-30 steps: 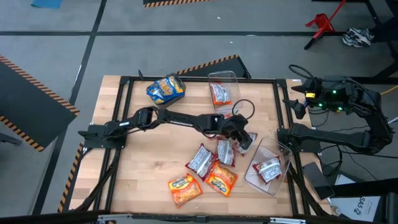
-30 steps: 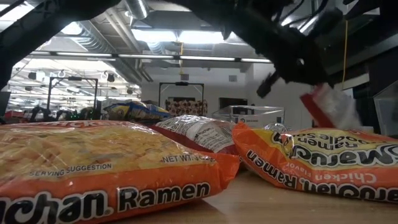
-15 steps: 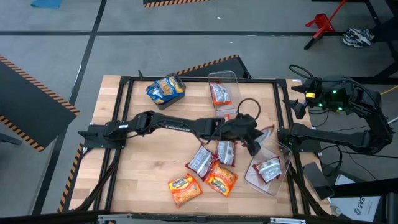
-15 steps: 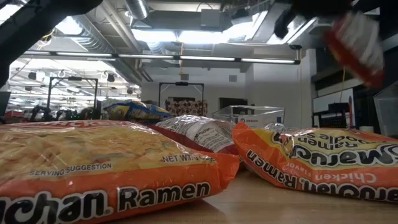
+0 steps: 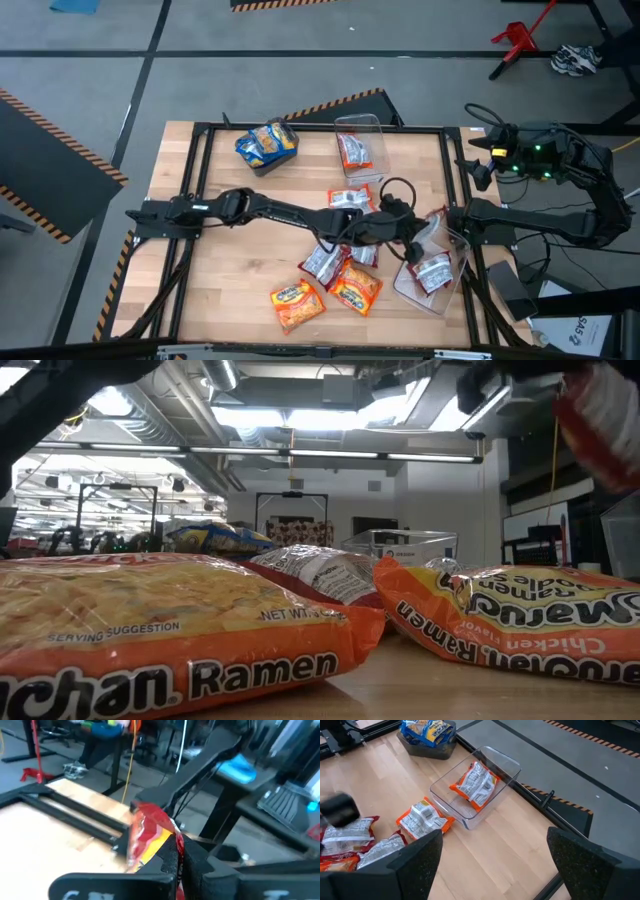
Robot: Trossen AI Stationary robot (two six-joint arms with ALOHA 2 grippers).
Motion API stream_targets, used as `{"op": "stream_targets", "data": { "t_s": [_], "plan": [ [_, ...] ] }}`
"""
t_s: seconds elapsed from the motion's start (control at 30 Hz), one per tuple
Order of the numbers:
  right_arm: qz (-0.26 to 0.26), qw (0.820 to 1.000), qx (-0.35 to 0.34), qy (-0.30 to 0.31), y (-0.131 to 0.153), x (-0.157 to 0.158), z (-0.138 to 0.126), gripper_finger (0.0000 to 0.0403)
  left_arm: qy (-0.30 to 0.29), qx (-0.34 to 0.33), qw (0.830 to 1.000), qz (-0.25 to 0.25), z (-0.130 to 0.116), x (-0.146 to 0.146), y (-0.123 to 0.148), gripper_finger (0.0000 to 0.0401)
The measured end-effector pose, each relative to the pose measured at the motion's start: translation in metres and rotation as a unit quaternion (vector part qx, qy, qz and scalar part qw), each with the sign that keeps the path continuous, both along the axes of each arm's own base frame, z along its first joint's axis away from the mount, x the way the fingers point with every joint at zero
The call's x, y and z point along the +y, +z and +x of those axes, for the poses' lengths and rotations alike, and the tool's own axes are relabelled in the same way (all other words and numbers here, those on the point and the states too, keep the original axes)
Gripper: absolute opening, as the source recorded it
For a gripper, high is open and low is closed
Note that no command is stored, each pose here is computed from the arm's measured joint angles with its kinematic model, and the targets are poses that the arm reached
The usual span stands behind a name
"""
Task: Sort Maruchan noodles
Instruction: Put the red noodle pack into the bottom transparent bin
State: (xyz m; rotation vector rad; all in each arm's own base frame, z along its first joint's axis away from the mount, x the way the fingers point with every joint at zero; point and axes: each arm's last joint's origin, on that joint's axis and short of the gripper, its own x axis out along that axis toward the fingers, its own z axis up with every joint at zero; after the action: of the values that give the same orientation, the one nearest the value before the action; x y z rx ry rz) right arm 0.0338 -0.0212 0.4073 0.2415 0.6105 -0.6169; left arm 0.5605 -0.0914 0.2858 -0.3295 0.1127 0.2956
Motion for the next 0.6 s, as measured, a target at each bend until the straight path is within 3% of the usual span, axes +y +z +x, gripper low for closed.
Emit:
{"op": "stream_targets", "data": {
  "t_s": [0.3, 0.6],
  "plan": [
    [0.003, 1.0, -0.003, -0.007, 0.0, 0.0, 0.0, 0.0347, -0.022, -0.018, 0.999, -0.022, 0.007, -0.016, -0.021, 0.0],
    [0.002, 1.0, -0.002, -0.008, 0.0, 0.0, 0.0, 0.0347, -0.023, -0.018, 0.999, -0.03, 0.007, -0.02, -0.022, 0.0]
  ]
}}
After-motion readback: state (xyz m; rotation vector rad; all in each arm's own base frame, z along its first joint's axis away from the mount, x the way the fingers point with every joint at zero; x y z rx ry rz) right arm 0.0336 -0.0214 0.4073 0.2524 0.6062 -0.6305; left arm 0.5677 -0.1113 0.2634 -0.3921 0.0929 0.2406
